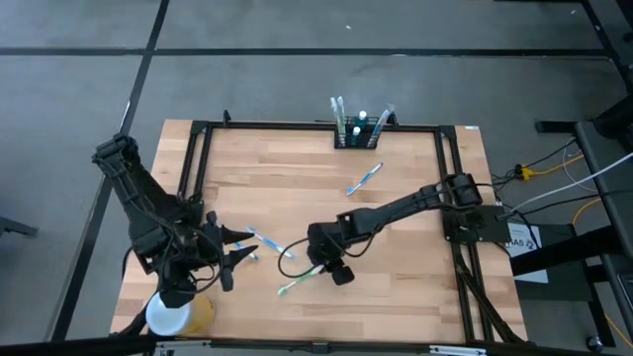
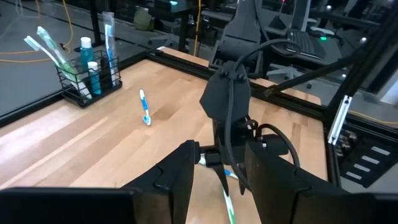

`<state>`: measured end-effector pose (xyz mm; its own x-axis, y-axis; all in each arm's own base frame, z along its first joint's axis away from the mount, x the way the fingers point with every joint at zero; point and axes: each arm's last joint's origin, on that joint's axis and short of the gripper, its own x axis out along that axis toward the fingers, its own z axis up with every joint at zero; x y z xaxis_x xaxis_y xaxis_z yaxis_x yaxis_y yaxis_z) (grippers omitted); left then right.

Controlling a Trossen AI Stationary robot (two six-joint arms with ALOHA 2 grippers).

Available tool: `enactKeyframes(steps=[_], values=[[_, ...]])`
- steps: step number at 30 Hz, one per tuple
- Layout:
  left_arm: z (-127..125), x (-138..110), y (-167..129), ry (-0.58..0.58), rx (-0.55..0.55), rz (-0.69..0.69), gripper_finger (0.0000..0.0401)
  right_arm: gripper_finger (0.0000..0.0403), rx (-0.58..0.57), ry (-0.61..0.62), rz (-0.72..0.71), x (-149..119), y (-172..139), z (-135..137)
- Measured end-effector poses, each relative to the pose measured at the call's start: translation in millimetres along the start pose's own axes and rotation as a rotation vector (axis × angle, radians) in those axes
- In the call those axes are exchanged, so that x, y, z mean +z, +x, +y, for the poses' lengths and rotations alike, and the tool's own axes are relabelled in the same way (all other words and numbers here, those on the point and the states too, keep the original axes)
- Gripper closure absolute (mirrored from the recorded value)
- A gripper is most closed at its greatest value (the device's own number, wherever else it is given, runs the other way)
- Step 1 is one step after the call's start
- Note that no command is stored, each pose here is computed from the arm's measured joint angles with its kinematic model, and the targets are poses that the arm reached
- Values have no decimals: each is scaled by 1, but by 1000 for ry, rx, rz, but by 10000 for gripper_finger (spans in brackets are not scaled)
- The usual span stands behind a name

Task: Pick & Place toothbrushing station
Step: Put the green toothbrush into the black organizer

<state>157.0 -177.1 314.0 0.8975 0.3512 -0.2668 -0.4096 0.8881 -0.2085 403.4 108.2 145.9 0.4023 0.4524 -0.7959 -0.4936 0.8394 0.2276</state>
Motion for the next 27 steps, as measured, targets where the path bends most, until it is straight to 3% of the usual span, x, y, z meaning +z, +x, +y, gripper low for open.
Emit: enactKeyframes(steps=[5, 16, 19, 23, 27], values=[[0, 0, -2, 6, -9, 7, 262, 264, 1, -7, 12, -4, 11, -1], [5, 7, -7, -5, -27, 5, 262, 266, -117, -22, 17, -9, 37, -3], [7, 9, -8, -4, -31, 3, 262, 294, -178, -29, 38, -10, 39, -1], [10, 14, -13, 1, -44, -5, 262, 375, -222, -34, 49, -11, 40, 3], [15, 19, -16, 3, -45, -27, 262, 381, -275, 30, 51, -11, 40, 2]])
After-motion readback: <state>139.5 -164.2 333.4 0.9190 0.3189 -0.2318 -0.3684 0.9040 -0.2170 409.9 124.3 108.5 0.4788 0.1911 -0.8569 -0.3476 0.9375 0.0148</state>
